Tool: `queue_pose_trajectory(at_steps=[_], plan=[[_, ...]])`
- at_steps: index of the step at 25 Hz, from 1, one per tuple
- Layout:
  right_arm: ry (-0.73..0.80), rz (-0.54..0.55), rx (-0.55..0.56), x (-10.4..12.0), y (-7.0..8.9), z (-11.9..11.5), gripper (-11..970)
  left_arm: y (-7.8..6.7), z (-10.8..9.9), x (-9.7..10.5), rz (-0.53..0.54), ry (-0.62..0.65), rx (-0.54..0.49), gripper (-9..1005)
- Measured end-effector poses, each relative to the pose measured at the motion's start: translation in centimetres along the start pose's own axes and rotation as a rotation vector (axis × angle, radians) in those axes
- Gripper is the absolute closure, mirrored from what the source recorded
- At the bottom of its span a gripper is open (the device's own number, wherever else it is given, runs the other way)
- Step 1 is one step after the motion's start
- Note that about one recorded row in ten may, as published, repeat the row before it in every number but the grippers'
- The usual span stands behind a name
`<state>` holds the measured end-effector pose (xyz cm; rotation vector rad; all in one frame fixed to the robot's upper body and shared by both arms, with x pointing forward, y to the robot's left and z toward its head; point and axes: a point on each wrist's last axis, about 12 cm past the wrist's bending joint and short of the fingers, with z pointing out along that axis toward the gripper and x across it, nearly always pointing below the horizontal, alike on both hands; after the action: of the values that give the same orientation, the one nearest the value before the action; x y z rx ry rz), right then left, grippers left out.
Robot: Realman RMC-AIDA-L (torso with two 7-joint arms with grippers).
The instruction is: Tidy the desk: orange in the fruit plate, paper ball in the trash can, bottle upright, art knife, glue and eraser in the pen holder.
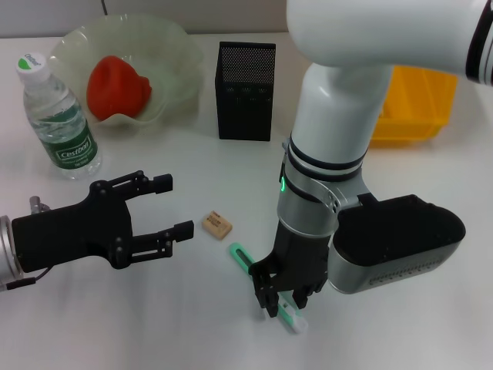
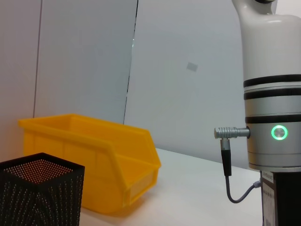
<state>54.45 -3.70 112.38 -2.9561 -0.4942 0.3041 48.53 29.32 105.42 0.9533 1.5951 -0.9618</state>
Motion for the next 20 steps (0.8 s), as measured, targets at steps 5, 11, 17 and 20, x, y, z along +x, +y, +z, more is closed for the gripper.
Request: queue_pose_trajectory(at_steps=[5, 11, 17, 20], plan=[[-0.005, 0.002, -0.004, -0.03, 0.06, 0.00, 590, 0.00, -0.01, -0.01, 0.000, -0.001, 0.000, 195], [-0.013, -0.004, -0.007, -0.19, -0.01, 0.03, 597, 0.04, -0.04, -0.01, -0.001, -0.001, -0.004, 195], [-0.018, -0.004, -0.008, -0.25, 0.01, 0.12, 604, 0.00, 0.02, 0.01, -0.001, 0.000, -0.001, 196], [-0.019, -0.003, -0.008, -0.25, 0.02, 0.13, 608, -0.02, 0.05, 0.02, -0.001, -0.001, -0.001, 196]])
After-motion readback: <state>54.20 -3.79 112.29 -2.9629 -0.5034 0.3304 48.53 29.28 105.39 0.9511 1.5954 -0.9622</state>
